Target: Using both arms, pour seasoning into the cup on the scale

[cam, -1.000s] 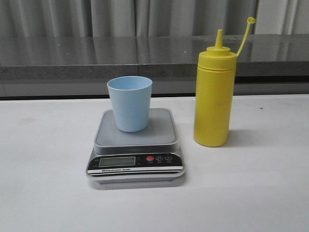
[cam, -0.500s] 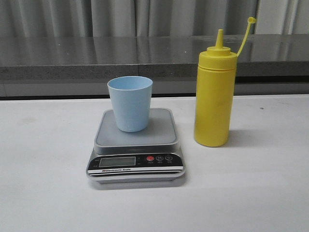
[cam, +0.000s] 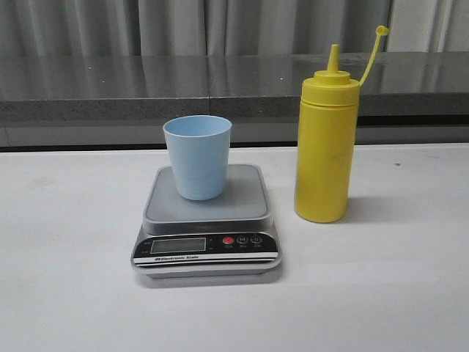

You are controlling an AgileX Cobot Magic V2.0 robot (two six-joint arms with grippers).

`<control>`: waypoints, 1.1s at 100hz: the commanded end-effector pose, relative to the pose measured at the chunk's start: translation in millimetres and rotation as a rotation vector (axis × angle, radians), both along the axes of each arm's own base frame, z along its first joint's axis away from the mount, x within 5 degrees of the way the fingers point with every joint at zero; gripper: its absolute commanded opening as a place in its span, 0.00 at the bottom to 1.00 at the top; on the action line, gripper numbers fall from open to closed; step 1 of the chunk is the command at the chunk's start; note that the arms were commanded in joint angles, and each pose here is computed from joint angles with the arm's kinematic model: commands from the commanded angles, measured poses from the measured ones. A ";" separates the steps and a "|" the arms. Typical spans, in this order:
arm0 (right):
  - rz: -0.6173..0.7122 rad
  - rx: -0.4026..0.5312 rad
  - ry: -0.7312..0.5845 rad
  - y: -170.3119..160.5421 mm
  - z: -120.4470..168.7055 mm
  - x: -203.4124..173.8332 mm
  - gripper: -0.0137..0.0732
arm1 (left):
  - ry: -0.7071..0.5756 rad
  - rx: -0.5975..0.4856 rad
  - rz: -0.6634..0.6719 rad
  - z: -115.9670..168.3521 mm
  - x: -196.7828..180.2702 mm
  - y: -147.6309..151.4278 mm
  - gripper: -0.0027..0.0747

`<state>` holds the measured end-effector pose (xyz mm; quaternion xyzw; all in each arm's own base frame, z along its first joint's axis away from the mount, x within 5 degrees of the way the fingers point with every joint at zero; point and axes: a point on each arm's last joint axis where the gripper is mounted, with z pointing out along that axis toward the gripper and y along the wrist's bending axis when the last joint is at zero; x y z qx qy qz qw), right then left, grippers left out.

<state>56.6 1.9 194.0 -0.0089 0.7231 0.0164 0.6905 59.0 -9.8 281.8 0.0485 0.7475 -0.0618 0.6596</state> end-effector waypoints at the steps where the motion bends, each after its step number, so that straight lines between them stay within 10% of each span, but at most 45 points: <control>1: -0.002 -0.007 -0.126 -0.1 16.0 -2.6 0.08 | -0.093 -0.025 0.002 15.3 0.0 0.1 0.01; 110: -0.002 -0.007 -0.126 -0.1 16.0 -2.6 0.08 | -0.312 -0.014 0.154 -70.7 -5.0 9.7 0.01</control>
